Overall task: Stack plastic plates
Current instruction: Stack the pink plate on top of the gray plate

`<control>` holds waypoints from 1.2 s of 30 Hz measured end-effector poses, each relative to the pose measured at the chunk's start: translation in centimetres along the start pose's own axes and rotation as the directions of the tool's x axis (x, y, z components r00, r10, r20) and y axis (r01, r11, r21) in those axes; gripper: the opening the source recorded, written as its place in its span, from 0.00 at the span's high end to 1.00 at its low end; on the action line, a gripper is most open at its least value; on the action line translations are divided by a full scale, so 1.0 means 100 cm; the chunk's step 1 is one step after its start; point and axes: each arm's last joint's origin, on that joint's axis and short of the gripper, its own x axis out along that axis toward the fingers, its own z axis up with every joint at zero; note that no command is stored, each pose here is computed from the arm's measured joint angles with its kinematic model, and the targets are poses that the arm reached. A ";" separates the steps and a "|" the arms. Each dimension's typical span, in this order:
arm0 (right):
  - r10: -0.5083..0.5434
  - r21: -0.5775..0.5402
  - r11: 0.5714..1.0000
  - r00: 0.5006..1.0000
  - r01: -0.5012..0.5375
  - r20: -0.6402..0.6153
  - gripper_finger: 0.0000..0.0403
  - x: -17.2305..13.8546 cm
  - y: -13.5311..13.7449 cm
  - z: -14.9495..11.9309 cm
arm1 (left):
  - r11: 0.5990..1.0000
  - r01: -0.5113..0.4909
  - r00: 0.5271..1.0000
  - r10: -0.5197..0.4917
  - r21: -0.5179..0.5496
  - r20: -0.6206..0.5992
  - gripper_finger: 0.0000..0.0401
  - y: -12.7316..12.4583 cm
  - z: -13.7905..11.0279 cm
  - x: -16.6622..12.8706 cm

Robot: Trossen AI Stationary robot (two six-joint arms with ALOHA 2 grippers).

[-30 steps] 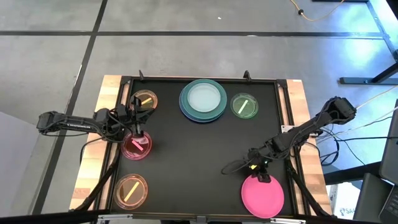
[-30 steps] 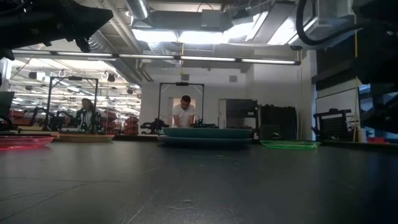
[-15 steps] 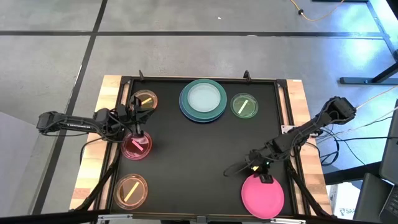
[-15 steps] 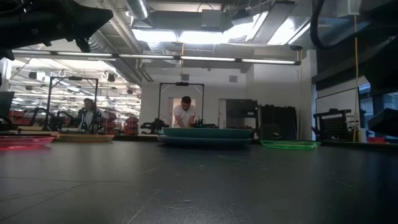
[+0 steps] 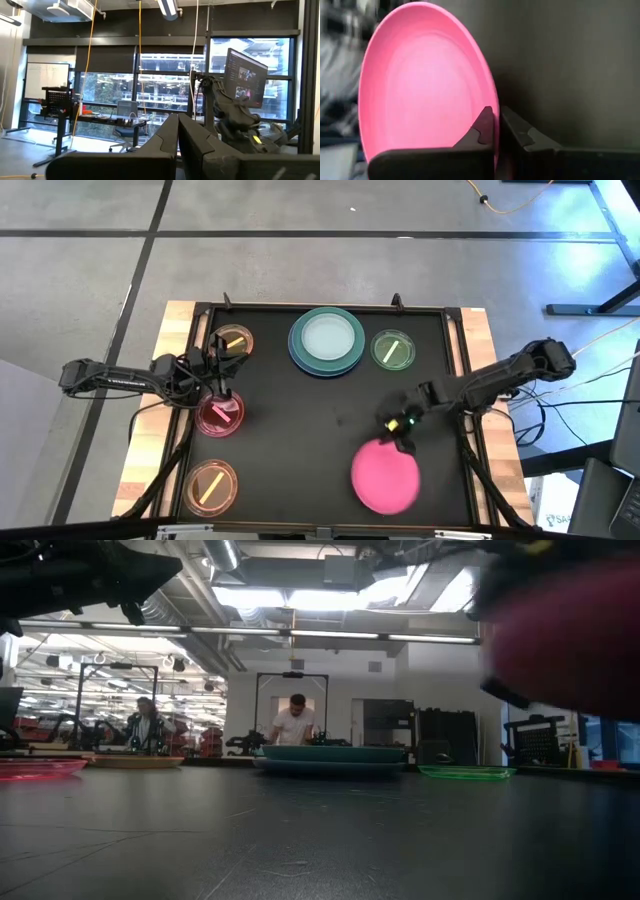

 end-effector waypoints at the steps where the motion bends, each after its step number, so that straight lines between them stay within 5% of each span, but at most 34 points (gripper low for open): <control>1: -0.011 0.002 1.000 0.999 0.011 0.034 0.99 -0.005 -0.003 0.009 | 1.000 0.000 1.000 0.000 0.000 0.000 0.98 0.000 0.000 0.000; 6: -0.127 0.046 0.992 0.970 0.120 0.209 0.98 -0.036 -0.026 0.047 | 1.000 0.000 1.000 0.000 0.000 0.000 0.98 0.000 0.000 0.000; 11: -0.296 0.081 0.955 0.889 0.286 0.350 1.00 -0.069 -0.054 0.072 | 1.000 0.000 1.000 0.000 0.000 0.000 0.98 0.000 0.000 0.000; 25: -0.656 0.396 0.740 0.453 0.544 0.604 0.99 -0.118 -0.164 0.096 | 1.000 -0.001 1.000 0.001 0.000 0.000 0.98 0.000 0.000 0.000; 30: -0.703 0.459 0.701 0.422 0.545 0.573 0.99 -0.107 -0.205 0.089 | 1.000 -0.002 1.000 0.002 0.000 0.001 0.98 0.000 0.000 0.000; 36: -0.748 0.510 0.663 0.450 0.548 0.488 0.99 -0.095 -0.234 0.075 | 1.000 -0.002 1.000 0.002 0.001 0.001 0.98 0.000 0.000 0.000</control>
